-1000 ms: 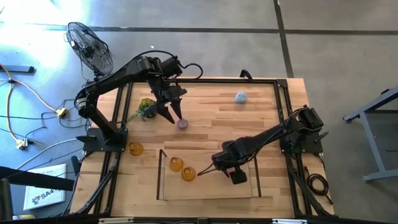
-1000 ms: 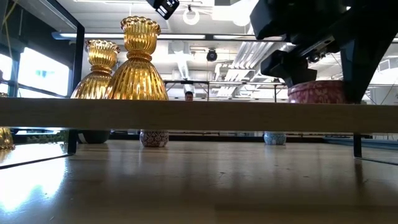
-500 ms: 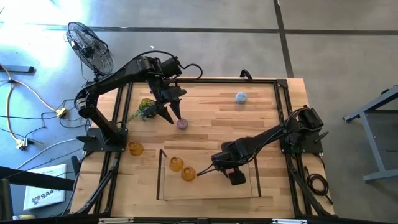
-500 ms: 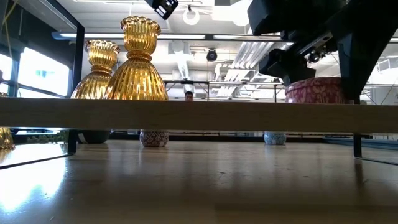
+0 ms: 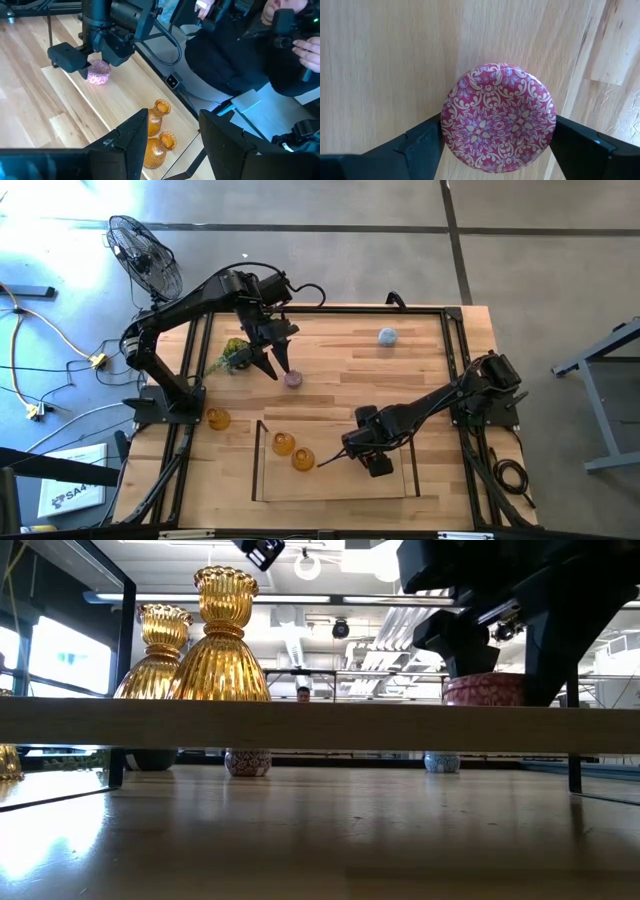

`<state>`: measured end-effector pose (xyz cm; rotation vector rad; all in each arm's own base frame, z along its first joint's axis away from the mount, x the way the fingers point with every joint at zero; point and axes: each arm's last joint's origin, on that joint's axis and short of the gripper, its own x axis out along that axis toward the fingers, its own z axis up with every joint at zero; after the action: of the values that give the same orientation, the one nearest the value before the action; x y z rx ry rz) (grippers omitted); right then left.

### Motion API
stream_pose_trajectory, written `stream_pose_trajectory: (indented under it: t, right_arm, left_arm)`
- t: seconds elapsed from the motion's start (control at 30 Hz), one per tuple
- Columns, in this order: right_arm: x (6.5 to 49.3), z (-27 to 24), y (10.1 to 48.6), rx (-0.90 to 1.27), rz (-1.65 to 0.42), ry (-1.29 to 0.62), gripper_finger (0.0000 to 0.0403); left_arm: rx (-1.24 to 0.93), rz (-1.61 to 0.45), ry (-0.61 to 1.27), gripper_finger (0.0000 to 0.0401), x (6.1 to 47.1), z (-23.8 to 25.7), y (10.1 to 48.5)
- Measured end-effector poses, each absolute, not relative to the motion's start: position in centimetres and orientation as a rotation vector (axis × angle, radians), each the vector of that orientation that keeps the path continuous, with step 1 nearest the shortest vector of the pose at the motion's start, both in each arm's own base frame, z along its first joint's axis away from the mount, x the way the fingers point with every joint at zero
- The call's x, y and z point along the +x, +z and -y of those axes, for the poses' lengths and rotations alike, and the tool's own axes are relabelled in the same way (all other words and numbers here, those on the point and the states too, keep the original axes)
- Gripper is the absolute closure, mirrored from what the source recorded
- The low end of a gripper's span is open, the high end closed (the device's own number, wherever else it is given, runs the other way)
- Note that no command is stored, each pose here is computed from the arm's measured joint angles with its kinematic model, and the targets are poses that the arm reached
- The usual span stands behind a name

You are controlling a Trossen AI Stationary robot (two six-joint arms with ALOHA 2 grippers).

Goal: Pick & Place candle stick holders
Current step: Put the pink scented candle on the shelf, then put the light blue scented candle on the shelf

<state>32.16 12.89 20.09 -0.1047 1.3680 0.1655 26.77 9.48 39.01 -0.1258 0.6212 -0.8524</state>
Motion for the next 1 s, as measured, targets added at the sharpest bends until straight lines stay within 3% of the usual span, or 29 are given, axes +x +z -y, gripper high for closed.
stream_pose_trajectory:
  t: [0.43,0.77,1.0]
  right_arm:
    - [31.8,-13.2,21.0,-0.164,-1.336,0.129,0.0083]
    - [32.5,-15.2,26.9,-0.239,-1.190,0.190,0.0083]
    - [31.8,-13.0,34.0,-0.381,-1.181,-0.052,0.0083]
  left_arm:
    - [-0.123,-0.622,-0.855,0.0229,26.7,-9.5,39.0]
    - [-0.121,-0.622,-0.852,0.0229,26.7,-9.5,39.0]
    - [-0.121,-0.623,-0.852,0.0229,26.7,-9.5,39.0]
